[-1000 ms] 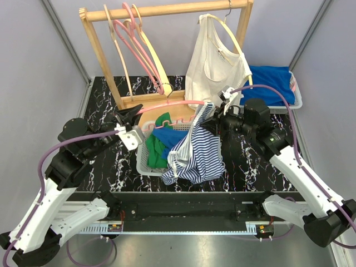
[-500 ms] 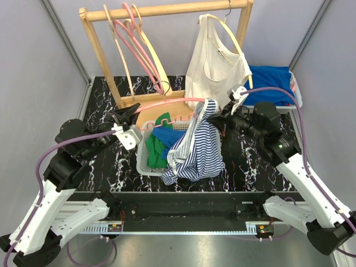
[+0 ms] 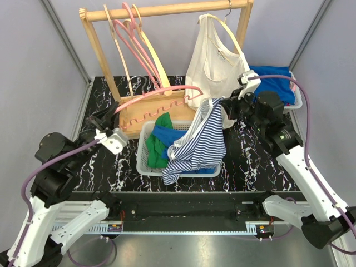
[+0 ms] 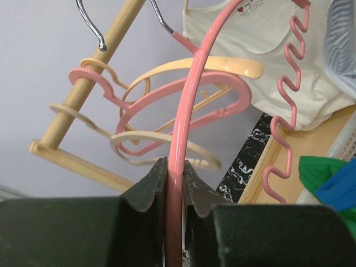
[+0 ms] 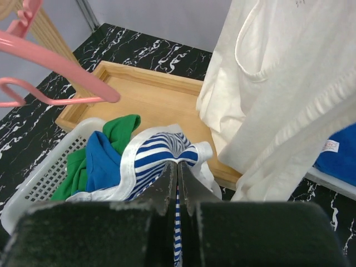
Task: Remove the tank top from the hanger
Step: Remove the tank top from the hanger, then place the tank top in the bin.
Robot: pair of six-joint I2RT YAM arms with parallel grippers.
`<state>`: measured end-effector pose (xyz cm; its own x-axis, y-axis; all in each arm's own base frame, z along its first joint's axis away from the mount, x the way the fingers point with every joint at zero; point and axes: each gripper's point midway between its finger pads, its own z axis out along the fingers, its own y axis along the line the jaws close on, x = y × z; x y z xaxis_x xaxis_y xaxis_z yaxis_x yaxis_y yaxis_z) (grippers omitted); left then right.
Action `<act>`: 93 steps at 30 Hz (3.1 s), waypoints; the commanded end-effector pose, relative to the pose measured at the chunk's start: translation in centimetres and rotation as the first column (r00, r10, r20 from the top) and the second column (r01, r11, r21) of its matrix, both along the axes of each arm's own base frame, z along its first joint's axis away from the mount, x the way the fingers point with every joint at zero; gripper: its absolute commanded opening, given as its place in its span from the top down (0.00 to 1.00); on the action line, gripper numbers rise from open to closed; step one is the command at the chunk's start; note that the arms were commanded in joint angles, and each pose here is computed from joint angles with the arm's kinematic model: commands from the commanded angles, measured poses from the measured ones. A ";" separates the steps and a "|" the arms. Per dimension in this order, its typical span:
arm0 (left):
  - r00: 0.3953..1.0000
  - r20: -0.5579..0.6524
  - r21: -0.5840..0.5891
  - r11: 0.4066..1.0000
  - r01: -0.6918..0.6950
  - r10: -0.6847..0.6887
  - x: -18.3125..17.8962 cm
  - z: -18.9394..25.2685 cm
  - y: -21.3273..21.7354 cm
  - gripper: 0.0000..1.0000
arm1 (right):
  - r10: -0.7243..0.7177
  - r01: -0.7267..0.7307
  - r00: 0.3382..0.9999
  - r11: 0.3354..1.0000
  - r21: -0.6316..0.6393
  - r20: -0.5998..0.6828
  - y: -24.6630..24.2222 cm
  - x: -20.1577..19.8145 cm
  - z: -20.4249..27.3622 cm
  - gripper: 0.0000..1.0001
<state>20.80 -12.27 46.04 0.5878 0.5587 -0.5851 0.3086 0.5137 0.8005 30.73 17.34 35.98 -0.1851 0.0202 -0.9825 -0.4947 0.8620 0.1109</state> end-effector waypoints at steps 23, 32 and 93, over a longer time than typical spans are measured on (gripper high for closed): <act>0.967 0.184 -0.279 0.953 -0.119 0.175 -4.1 7.5 6.0 1.00 | 0.369 -0.419 0.868 0.903 0.090 0.333 6.6 -2.5 15.8 1.00; 0.976 0.179 -0.297 0.953 -0.064 0.122 -4.0 8.3 4.8 1.00 | 0.610 -0.604 0.789 0.792 0.091 -0.068 11.5 -8.0 0.0 1.00; 0.997 -0.008 -0.246 0.966 0.077 -0.081 -3.5 3.7 0.6 1.00 | 0.226 -0.226 0.973 0.974 0.020 -0.042 6.4 -6.2 -5.8 0.00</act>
<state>16.97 -11.42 50.00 0.6165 0.3674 -0.6964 0.3636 0.6516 0.6657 25.60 26.38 19.61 -0.4321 -0.0793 -0.8983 -0.6537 0.7137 0.2514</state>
